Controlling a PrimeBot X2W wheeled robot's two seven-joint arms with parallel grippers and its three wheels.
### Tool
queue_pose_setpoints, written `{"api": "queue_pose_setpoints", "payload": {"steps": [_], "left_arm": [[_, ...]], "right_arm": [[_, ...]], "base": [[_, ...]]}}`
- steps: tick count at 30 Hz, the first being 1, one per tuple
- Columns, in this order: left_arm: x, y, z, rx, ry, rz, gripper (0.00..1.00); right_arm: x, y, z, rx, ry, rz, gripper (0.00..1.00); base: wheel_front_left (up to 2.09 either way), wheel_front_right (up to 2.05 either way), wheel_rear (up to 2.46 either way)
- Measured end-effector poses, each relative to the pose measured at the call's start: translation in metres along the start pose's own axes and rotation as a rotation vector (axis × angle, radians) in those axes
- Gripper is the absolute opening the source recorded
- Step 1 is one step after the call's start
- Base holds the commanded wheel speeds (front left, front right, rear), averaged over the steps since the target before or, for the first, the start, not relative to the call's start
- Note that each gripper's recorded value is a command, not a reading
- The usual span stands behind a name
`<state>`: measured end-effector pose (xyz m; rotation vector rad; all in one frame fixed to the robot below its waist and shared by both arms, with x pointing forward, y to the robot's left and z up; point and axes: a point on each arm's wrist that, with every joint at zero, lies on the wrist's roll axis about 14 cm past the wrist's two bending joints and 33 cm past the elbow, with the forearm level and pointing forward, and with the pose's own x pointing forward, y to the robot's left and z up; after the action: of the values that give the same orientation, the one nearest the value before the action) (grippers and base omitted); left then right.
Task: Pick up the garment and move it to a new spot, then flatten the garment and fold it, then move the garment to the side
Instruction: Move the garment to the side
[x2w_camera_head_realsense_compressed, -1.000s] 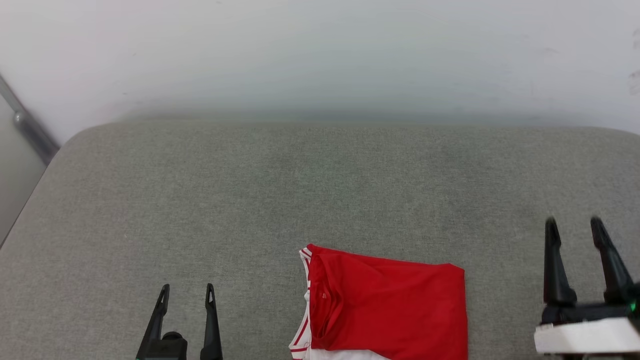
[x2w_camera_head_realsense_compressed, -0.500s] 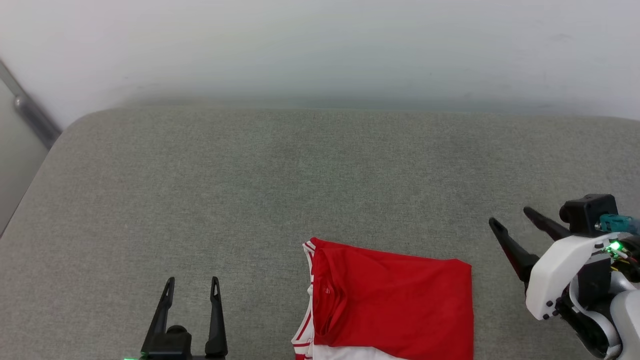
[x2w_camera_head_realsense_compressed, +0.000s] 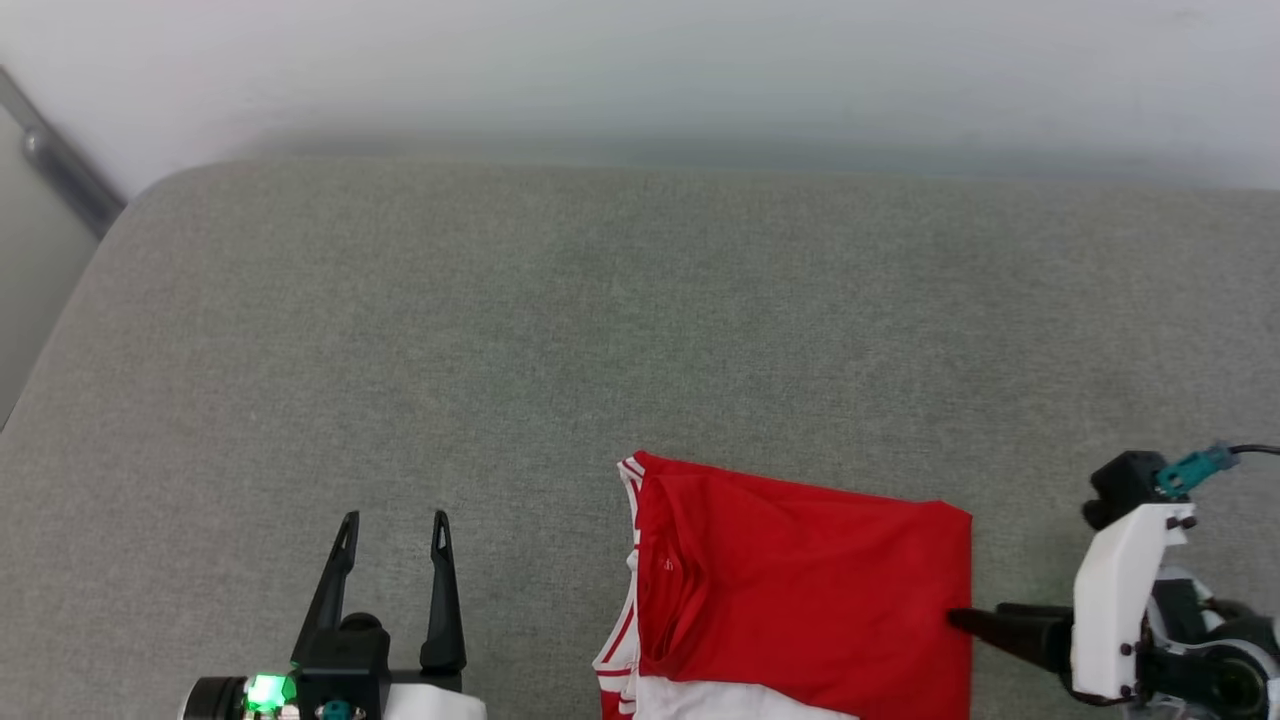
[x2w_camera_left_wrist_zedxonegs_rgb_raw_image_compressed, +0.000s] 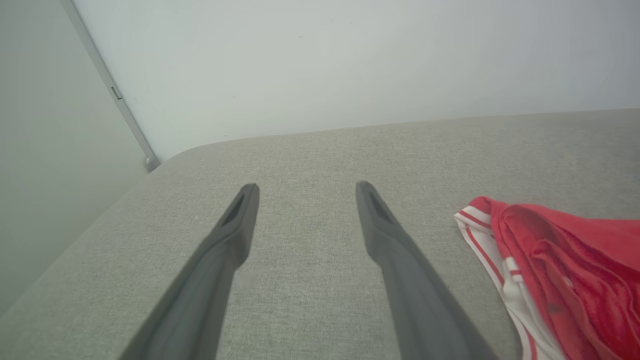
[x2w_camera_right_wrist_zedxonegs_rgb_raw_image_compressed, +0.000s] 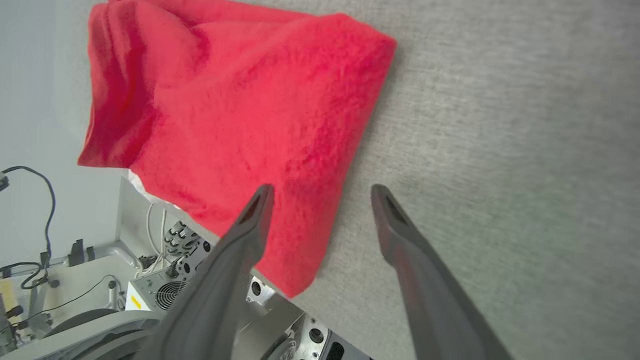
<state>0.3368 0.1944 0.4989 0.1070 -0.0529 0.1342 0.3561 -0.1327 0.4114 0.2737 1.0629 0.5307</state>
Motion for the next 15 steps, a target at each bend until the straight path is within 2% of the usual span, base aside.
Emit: {"api": "queue_pose_setpoints", "payload": {"steps": [3,8,15], "left_arm": [[0.005,0.001,-0.002,0.002,0.004,0.002,1.0],[0.012,0.005,-0.006,0.009,0.016,0.015,1.0],[0.019,0.01,-0.011,0.014,0.03,0.035,1.0]], "right_arm": [[0.016,0.012,-0.01,0.053,0.054,0.062,1.0],[0.041,0.021,-0.022,0.096,0.13,0.104,1.0],[0.068,0.029,-0.026,0.102,0.187,0.131,1.0]], "base": [[0.0,0.0,0.0],[0.0,0.0,0.0],[0.0,0.0,0.0]]}}
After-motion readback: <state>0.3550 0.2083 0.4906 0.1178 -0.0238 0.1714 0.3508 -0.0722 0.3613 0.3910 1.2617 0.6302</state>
